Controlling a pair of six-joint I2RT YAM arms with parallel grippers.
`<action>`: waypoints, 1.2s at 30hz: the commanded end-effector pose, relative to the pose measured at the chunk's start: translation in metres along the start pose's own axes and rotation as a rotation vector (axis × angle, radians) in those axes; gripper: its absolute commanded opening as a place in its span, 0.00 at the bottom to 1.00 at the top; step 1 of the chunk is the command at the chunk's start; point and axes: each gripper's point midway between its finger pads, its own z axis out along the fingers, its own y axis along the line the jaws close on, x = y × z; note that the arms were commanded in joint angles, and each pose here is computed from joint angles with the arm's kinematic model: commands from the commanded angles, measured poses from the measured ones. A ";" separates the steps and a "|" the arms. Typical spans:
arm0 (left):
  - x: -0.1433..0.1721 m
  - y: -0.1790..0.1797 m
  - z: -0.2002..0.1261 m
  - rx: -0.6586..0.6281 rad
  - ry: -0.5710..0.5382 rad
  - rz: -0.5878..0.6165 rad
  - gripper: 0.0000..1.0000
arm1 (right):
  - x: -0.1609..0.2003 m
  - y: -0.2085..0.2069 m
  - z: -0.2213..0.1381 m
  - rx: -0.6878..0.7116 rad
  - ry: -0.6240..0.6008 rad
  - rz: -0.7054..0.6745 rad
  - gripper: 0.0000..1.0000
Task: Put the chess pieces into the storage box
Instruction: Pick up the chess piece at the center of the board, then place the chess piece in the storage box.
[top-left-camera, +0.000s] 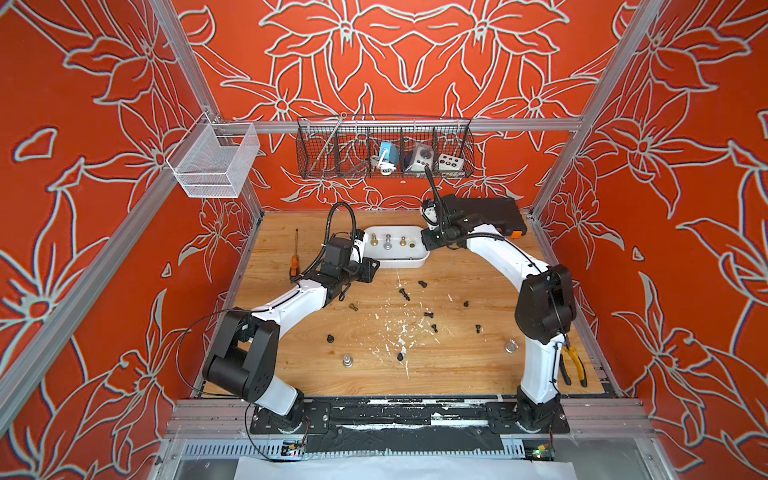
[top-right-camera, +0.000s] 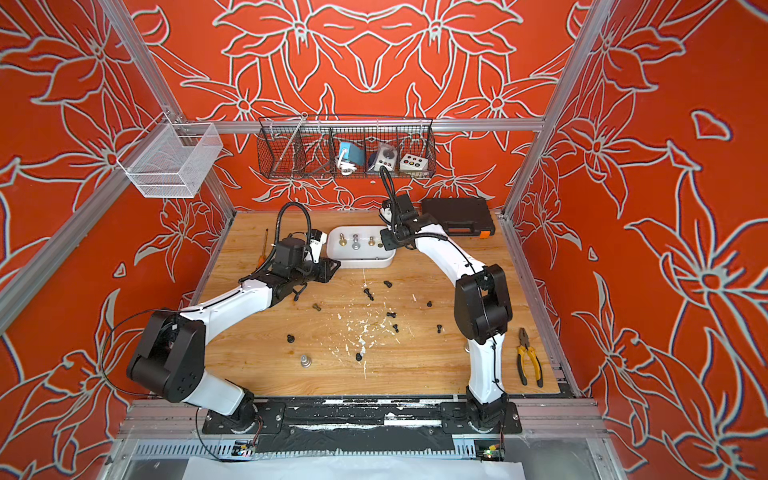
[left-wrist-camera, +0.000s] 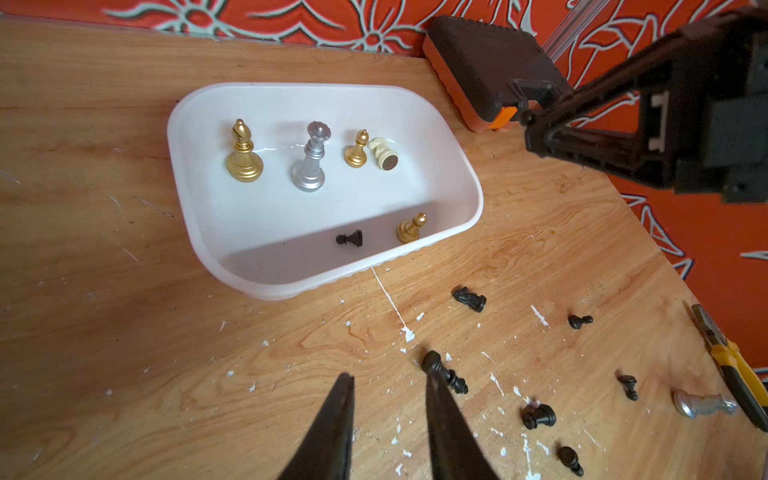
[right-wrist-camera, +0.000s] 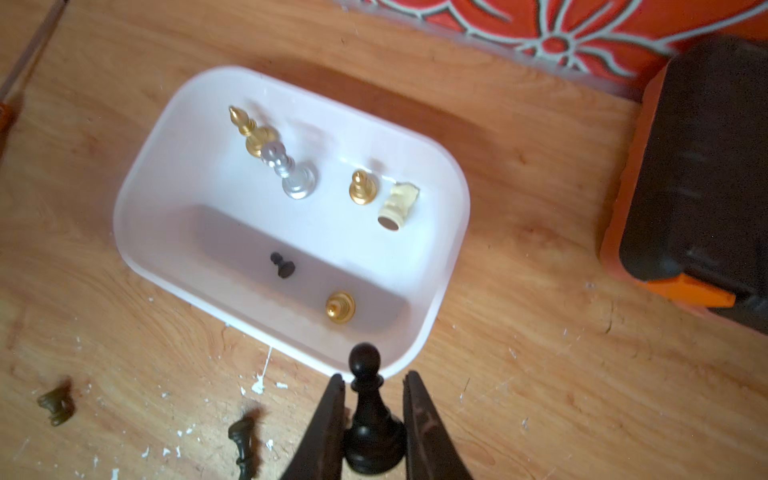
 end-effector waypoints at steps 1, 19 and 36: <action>-0.008 0.000 -0.009 -0.002 -0.033 0.004 0.31 | 0.005 0.005 0.026 -0.050 0.045 0.011 0.21; 0.003 0.009 -0.016 -0.022 -0.018 -0.012 0.31 | 0.014 0.013 0.074 -0.111 0.101 0.047 0.24; 0.006 0.013 -0.017 -0.036 -0.014 -0.020 0.31 | 0.009 0.014 0.058 -0.109 0.086 0.032 0.42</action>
